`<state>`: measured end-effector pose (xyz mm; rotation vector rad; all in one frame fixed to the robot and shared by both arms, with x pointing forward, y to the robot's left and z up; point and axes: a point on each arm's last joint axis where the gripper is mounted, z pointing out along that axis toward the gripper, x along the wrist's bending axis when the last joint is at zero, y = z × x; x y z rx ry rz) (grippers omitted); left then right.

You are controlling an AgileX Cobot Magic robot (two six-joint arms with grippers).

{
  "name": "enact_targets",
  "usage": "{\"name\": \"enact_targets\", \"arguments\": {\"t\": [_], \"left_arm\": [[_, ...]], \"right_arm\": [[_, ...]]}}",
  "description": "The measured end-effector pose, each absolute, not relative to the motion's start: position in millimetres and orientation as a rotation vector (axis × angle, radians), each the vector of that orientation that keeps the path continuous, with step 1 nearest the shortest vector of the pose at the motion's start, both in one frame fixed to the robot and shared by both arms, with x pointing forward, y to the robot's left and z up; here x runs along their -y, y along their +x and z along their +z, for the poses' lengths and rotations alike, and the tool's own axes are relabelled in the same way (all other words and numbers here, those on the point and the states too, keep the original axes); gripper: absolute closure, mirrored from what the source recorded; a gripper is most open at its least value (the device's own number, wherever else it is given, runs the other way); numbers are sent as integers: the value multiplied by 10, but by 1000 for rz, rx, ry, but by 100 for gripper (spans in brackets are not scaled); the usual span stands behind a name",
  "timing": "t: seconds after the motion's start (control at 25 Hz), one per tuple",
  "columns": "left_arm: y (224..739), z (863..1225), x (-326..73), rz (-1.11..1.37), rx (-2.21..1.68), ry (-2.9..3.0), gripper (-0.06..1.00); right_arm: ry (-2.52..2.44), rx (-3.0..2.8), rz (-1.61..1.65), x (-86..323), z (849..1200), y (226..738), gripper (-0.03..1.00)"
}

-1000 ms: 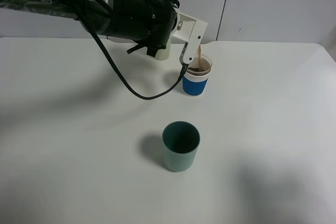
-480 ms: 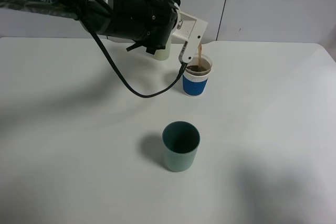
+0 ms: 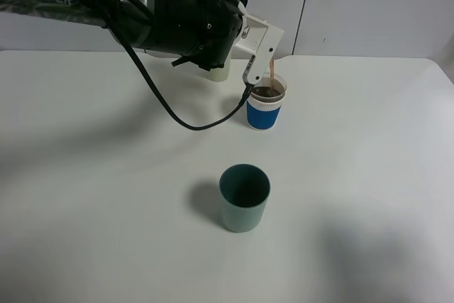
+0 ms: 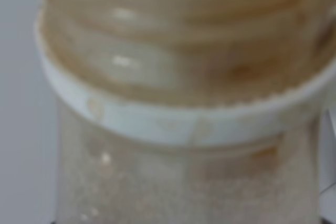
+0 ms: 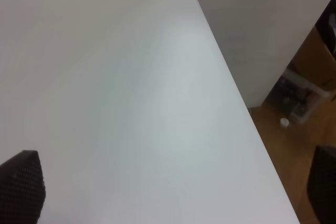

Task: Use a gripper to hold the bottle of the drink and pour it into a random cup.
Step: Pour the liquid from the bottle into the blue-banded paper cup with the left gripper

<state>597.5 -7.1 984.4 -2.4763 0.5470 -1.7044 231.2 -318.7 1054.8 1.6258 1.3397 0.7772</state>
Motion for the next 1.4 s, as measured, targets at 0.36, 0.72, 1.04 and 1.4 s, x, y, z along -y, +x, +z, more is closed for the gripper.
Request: {"name": "enact_targets", "arguments": {"t": [0.36,0.72,1.04,1.4], "left_arm": [[5965,9857,88,-1719,-567,-2451,60],[5968,9870,85,-1729,-569,-2425,60],[5933,9877,128,-1740,-595,-2412,60],[5942,9902,125,-1758,-617,-2363,60]], "right_arm": [[1626,-1340,777,3187,10548,2312,-3],[1626,-1340,777,3187,10548,2312,-3],[1626,-1340,777,3187,10548,2312,-3],[1626,-1340,777,3187,10548,2312,-3]]}}
